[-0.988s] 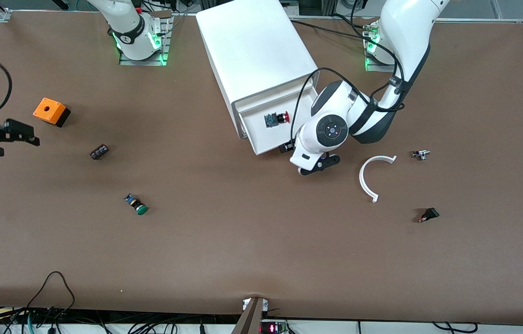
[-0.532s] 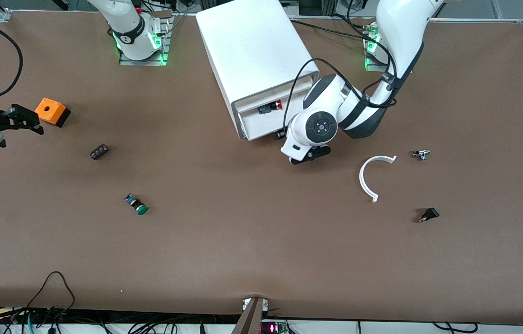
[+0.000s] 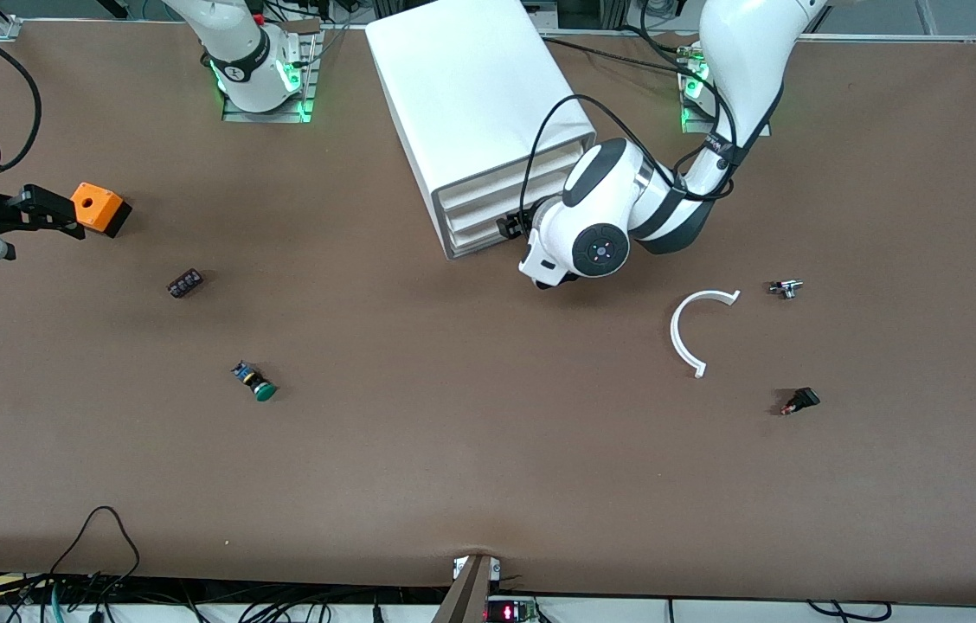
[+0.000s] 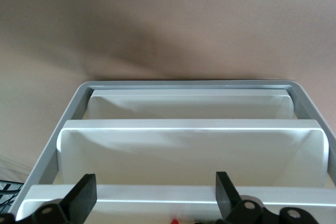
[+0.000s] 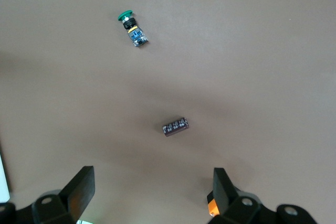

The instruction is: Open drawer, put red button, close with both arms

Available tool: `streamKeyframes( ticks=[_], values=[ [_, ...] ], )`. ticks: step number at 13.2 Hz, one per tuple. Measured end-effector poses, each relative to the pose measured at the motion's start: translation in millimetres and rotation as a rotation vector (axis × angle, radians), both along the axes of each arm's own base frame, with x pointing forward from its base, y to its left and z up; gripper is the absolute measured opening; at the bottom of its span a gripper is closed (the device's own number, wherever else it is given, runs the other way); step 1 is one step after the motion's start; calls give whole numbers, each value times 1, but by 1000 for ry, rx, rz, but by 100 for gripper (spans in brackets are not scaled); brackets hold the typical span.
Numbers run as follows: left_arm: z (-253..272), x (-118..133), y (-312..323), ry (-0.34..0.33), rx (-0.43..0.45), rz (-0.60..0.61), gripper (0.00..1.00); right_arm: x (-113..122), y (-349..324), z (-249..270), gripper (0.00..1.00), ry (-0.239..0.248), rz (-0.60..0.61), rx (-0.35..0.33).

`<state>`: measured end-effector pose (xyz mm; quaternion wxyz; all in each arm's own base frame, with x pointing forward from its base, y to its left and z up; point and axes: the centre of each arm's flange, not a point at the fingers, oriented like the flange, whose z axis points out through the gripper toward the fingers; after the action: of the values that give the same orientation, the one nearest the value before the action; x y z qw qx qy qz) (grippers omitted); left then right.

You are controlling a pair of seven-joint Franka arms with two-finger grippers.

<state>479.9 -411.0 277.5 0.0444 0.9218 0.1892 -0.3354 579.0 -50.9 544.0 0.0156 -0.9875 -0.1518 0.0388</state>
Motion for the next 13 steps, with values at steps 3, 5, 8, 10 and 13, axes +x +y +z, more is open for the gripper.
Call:
streamKeyframes(
  ticks=[3,5,8,10,13],
  values=[
    [1,-2,-3,25,-22,16,100,0,-1,1,100,0,-2,0],
    [1,-2,-4,30,-28,19,100,-2,-7,3,100,4,-14,-1],
    [14,12,0,4,-46,37,100,-3,-12,9,100,-5,-22,-2],
    [42,42,19,-17,-61,52,100,-5,-13,15,100,-10,-24,-2],
    [79,82,63,-121,2,-29,100,-8,-10,19,100,-7,-17,-5]
  ],
)
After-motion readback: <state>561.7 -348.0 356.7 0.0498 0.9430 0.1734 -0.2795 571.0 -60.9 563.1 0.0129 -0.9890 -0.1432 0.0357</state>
